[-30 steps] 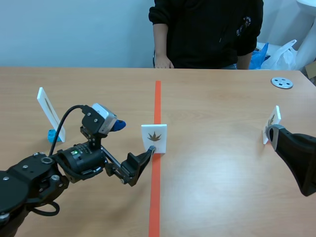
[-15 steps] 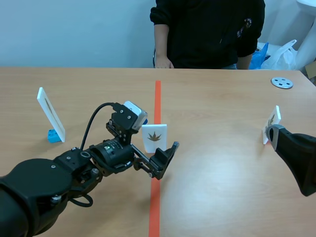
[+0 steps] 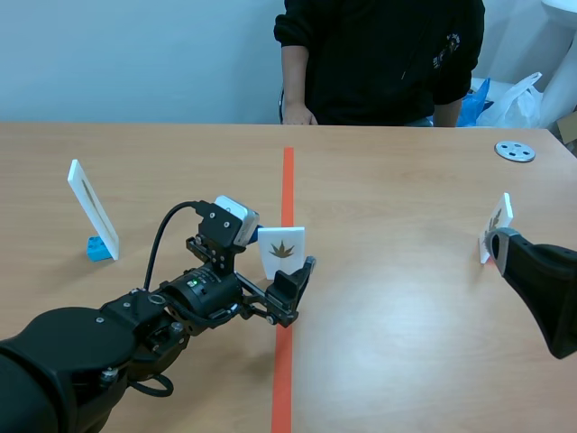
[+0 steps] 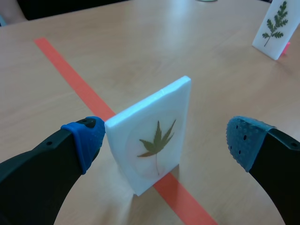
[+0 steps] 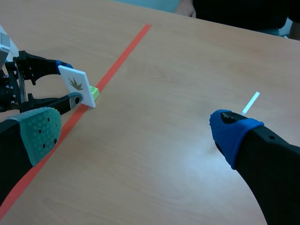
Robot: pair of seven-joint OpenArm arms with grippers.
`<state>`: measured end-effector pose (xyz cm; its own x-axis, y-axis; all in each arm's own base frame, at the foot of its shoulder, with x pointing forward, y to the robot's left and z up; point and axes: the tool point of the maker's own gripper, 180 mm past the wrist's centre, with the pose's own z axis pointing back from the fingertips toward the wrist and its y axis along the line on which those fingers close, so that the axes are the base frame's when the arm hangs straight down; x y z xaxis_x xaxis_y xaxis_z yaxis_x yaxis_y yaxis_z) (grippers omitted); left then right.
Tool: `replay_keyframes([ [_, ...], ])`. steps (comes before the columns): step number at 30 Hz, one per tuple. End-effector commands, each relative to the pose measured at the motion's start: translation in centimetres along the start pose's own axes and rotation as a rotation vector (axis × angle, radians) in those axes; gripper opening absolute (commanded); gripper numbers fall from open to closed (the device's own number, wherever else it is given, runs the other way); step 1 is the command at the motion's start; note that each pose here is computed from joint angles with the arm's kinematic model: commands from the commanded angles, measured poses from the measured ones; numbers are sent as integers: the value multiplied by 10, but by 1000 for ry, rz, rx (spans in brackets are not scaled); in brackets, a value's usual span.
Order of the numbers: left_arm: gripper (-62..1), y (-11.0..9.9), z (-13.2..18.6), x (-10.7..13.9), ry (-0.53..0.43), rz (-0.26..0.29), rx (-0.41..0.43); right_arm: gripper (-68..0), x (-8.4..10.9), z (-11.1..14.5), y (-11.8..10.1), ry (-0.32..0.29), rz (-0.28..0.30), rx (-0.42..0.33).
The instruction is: Sort the leaf by its shape. The table is split by an orange tape line. A compound leaf with several leaflets goes to the left side, a simple leaf with one blade goes to the right side. Return to the home posture when a red brick is placed on the table.
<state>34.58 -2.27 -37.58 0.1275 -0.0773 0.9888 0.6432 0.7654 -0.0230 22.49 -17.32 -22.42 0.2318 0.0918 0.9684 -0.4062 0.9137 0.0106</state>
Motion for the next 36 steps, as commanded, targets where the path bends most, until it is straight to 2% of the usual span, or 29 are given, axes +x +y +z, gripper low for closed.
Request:
replay_keyframes([
  [1,-59,-2,-8,17,-48,5,-3,4,9,-1,-3,-29,12,-3],
  [6,-69,-2,-9,16,-42,6,-4,4,9,-1,-3,-29,12,-3],
  [11,-226,-2,-9,12,-20,6,-4,4,9,-1,-3,-32,6,-3],
  [16,-326,-2,-9,9,-4,6,-4,4,9,-1,-3,-31,6,-3],
  [22,-483,-2,-9,6,12,6,-4,4,9,-1,-3,-31,6,-3],
  [27,-554,-2,-9,6,15,7,-5,4,9,-1,-3,-31,6,-3],
  [31,-555,-6,-7,8,2,54,-37,4,10,-1,-3,-33,5,-3],
  [34,-556,-1,-3,16,-20,97,-32,4,11,-1,-3,-41,-11,-3],
  [36,-556,0,1,22,-22,97,-32,4,11,-1,-3,-41,-11,-3],
])
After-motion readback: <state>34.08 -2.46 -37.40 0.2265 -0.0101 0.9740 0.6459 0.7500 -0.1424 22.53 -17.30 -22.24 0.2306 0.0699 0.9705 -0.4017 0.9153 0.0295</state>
